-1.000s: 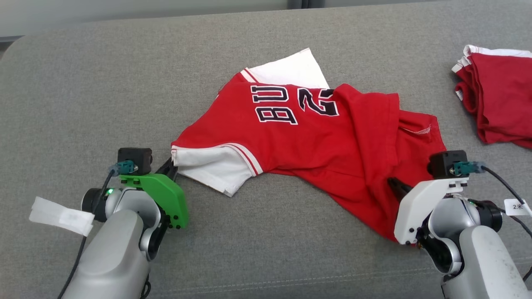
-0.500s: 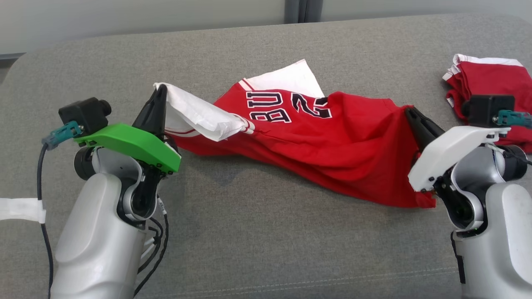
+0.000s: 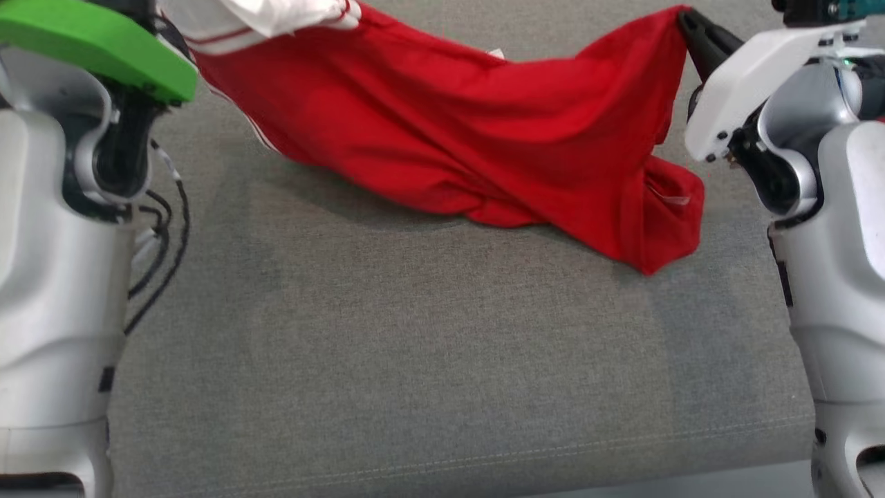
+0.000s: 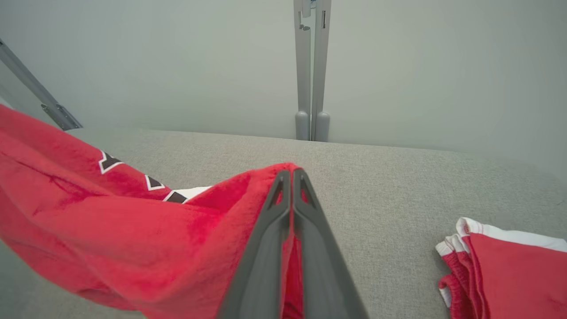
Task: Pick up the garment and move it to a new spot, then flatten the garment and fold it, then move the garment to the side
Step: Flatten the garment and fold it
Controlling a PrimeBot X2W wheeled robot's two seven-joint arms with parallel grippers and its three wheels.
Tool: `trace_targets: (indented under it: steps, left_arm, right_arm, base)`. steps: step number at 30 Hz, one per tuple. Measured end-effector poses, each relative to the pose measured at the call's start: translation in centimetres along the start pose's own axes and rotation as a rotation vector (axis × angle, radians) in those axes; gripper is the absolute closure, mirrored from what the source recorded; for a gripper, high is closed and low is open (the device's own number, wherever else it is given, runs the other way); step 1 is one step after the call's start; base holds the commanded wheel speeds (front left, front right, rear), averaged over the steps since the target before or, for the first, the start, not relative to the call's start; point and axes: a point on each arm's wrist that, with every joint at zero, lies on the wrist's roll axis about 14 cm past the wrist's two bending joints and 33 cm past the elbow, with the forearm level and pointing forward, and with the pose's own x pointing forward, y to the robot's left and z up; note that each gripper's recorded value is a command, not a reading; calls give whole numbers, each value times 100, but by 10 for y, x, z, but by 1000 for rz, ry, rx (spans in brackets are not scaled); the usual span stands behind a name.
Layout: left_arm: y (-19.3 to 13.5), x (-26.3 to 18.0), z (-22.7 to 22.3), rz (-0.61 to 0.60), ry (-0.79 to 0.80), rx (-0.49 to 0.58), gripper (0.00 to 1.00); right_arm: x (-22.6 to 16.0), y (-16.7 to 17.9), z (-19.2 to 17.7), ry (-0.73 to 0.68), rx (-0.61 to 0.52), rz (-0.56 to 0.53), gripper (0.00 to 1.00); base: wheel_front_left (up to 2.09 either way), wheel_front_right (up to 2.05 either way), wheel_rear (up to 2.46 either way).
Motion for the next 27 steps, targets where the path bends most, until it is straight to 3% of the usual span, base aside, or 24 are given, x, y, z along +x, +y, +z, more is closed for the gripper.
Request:
trace_targets:
  steps: [6, 11, 15, 20, 27]
  left_arm:
    - [5, 46, 44, -35, -65, 174, 100]
    - [4, 84, 86, -48, -178, 246, 100]
    - [-19, 110, 116, -137, -271, 364, 100]
    - [-49, 138, 125, -237, -361, 445, 100]
    - [-70, 161, 119, -314, -492, 467, 100]
  right_arm:
    - [44, -15, 13, -24, -19, -28, 100]
    - [79, -15, 26, -85, -23, -23, 100]
    - [105, -19, 42, -167, -9, -32, 100]
    - [129, -38, 57, -274, -22, -80, 100]
    - [135, -67, 94, -476, -75, -164, 100]
  base:
    - [0, 0, 0]
    - [0, 0, 0]
    - [0, 0, 0]
    - [0, 0, 0]
    - [0, 0, 0]
